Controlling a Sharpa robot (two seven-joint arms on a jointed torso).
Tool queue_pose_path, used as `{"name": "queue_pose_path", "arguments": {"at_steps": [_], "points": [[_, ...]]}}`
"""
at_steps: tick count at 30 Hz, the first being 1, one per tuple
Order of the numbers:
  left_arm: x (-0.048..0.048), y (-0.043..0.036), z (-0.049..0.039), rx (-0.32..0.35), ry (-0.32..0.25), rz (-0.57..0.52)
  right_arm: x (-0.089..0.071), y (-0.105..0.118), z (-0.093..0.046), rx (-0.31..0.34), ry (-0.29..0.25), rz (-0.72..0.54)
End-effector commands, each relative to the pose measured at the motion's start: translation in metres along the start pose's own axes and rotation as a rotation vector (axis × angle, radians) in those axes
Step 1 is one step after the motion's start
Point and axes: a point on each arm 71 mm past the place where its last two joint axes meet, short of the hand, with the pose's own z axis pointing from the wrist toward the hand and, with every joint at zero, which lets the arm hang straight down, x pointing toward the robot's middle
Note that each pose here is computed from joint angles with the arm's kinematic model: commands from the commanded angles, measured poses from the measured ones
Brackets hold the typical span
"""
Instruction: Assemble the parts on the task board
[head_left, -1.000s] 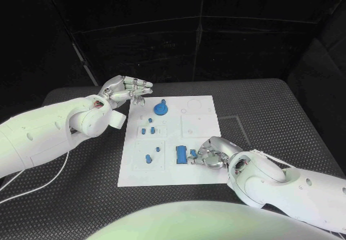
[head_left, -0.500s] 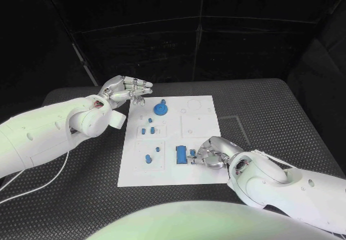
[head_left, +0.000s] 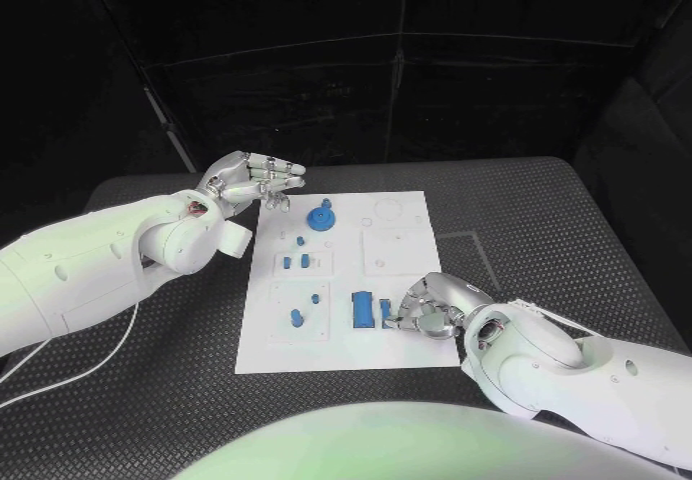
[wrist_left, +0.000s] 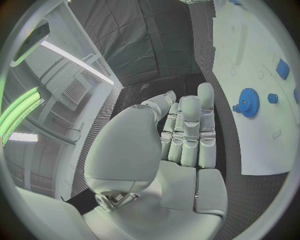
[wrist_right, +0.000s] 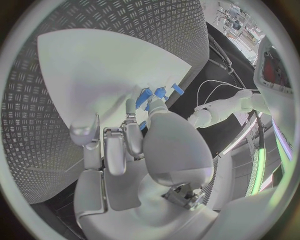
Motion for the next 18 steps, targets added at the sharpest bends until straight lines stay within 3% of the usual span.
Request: {"name": "queue_pose_path", "arguments": {"at_steps": [1,18], "points": [[0.0010,-0.0011,0.0006,0.004,0.010,-0.007,0.0004,0.0030,-0.0009,-0.030,0.014,-0.022],[0.0012,-0.0011,0.0003,0.003,0.010,-0.007,0.0015,-0.0004,0.0031,-0.013,0.017,-0.030]]}}
